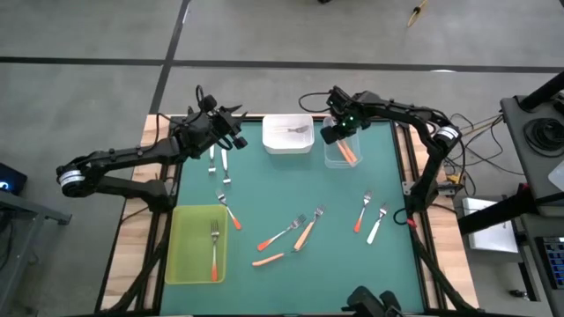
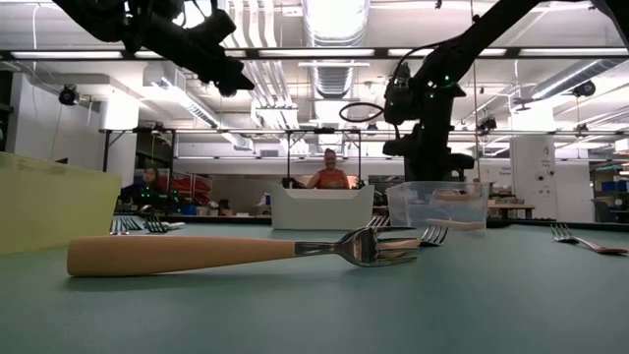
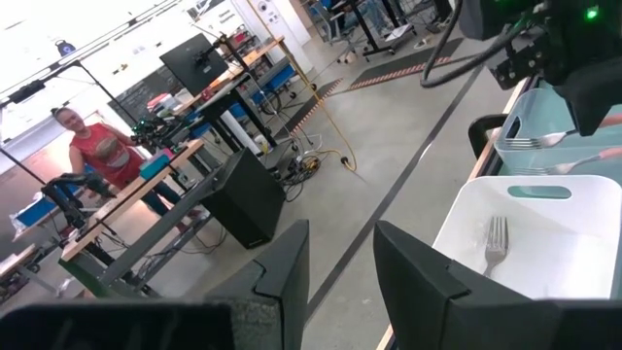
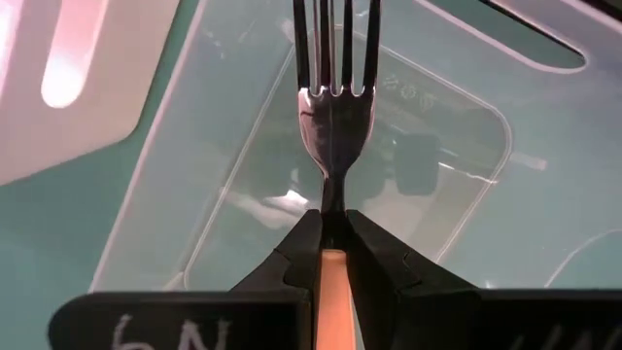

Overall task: Sort silverware by color (type)
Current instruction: Put the light orange fork into the transparent bin

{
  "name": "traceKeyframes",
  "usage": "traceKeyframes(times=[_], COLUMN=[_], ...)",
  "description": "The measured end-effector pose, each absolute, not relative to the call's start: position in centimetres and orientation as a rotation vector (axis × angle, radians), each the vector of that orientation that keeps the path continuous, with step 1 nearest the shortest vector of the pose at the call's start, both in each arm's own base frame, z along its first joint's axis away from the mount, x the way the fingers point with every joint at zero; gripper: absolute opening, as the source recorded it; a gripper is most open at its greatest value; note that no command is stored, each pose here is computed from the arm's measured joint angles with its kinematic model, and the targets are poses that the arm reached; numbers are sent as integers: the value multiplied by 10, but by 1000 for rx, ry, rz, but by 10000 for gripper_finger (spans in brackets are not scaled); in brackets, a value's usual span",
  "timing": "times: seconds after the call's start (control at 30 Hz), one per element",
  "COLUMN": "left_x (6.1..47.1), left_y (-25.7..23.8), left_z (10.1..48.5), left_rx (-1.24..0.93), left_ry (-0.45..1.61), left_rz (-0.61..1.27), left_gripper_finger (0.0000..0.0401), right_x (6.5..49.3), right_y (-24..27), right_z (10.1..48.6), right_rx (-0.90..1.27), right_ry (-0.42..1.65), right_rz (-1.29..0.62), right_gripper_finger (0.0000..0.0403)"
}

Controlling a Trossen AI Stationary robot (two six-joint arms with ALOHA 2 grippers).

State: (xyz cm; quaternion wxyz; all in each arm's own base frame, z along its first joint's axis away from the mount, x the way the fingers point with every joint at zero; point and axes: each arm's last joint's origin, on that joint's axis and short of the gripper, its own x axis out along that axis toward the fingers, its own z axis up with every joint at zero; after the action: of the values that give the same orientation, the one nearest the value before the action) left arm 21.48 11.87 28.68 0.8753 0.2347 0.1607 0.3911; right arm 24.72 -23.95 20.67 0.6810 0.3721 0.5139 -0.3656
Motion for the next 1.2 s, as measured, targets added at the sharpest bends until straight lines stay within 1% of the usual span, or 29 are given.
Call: traceKeyframes(times=[0.93,1.2], left_x=[215,215], left_y=[119,119], left_z=[287,290], left_rx=[490,486], left_ry=[331,320], left_rz=[818,821], left_gripper_finger=[100,100], right_x=[248,248], right_y=[-240,-240], right_z=[205,205], right_rx=[835,835], right_ry=[1154,1154], right_rz=[-823,-825], right_gripper_finger=[29,60])
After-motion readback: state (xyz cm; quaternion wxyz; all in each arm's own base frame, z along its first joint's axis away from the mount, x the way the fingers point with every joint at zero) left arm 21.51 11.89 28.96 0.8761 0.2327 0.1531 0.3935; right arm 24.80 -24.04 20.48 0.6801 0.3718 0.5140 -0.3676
